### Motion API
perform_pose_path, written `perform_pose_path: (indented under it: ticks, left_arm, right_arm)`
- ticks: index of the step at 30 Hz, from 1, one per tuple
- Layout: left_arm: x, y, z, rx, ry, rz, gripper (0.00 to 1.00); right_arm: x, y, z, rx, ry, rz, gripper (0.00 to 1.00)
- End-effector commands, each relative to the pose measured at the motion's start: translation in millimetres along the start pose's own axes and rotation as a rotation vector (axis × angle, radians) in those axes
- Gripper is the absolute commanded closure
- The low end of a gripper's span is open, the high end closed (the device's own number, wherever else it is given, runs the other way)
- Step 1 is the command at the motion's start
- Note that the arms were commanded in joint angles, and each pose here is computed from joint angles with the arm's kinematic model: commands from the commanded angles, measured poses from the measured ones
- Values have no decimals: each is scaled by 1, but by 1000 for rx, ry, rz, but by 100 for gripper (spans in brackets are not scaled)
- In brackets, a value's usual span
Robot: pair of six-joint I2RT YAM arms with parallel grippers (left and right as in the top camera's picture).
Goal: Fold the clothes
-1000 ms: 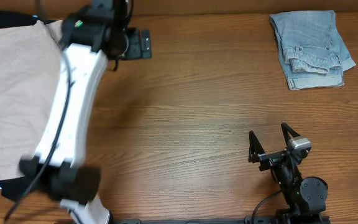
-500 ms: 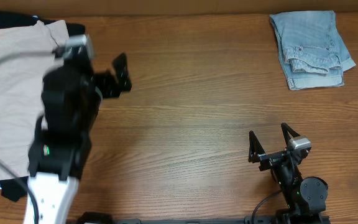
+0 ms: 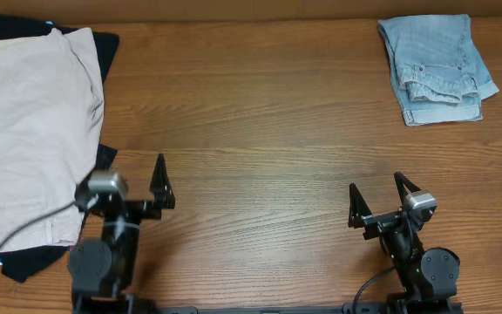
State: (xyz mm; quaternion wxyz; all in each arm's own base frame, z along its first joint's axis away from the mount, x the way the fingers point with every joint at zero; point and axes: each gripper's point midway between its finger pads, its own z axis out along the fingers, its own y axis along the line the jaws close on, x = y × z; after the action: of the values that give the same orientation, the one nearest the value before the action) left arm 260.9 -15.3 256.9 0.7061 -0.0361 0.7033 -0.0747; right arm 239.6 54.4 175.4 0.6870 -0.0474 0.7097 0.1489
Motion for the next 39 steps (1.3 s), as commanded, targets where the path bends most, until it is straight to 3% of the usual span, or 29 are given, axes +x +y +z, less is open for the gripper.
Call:
perform_pose_path:
  ticks: [1, 9, 12, 39]
  left_arm:
    - [20, 11, -10, -32, -23, 24, 0]
    - [76, 22, -16, -42, -9, -3, 0]
    - [99, 25, -16, -56, 81, -6, 0]
    - [98, 24, -16, -48, 77, 4, 0]
  right_arm:
    - [1, -1, 0, 5, -7, 3, 0]
    - [1, -1, 0, 5, -7, 3, 0]
    - [1, -1, 0, 5, -7, 3, 0]
    - [1, -1, 0, 5, -7, 3, 0]
